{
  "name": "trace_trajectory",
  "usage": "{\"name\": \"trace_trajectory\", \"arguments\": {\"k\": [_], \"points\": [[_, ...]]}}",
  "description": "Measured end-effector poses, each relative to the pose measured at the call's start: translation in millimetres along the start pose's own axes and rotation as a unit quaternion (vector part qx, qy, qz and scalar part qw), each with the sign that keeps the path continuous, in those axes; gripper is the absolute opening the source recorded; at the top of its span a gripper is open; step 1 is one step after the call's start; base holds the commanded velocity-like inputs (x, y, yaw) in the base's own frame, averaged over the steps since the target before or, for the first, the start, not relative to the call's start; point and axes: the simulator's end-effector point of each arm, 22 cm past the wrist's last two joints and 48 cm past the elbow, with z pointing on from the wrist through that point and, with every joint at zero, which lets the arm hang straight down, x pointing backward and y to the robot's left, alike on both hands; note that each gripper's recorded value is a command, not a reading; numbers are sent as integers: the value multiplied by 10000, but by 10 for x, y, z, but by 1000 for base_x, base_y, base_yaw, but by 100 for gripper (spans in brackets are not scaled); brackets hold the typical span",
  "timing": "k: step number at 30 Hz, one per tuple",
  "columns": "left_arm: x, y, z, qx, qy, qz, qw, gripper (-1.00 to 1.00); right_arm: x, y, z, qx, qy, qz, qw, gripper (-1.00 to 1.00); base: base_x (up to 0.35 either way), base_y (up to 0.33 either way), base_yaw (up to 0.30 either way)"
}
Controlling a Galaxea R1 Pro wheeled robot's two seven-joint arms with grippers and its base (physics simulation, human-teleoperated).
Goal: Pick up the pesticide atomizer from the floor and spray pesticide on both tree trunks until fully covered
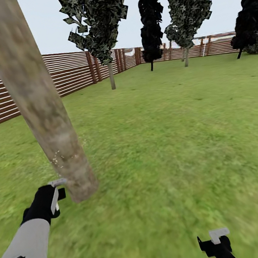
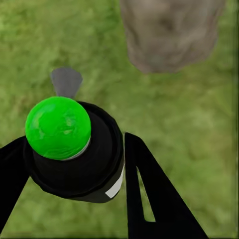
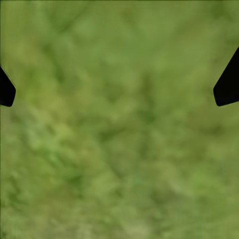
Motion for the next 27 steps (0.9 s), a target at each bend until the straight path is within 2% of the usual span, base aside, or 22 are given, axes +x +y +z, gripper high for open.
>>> {"name": "trace_trajectory", "arguments": {"k": [1,4,17,23,27], "points": [[-5,-61,-13,42,-7,-3,10000,-100,0,0,0,0,0,0,10000,100,119,-254,255],[-33,-34,-19,17,-38,36,10000,-100,0,0,0,0,0,-1,10000,100,119,-254,181],[-26,-74,-25,36,-33,25,10000,-100,8,-12,-2,6,7,-5,10000,100,172,-242,4],[-29,-61,-24,17,-37,36,10000,-100,2,-10,0,6,1,-4,10000,100,162,-237,0],[-29,37,-9,-44,-32,35,10000,-100,0,0,0,0,0,-1,10000,100,121,-252,229]]}}
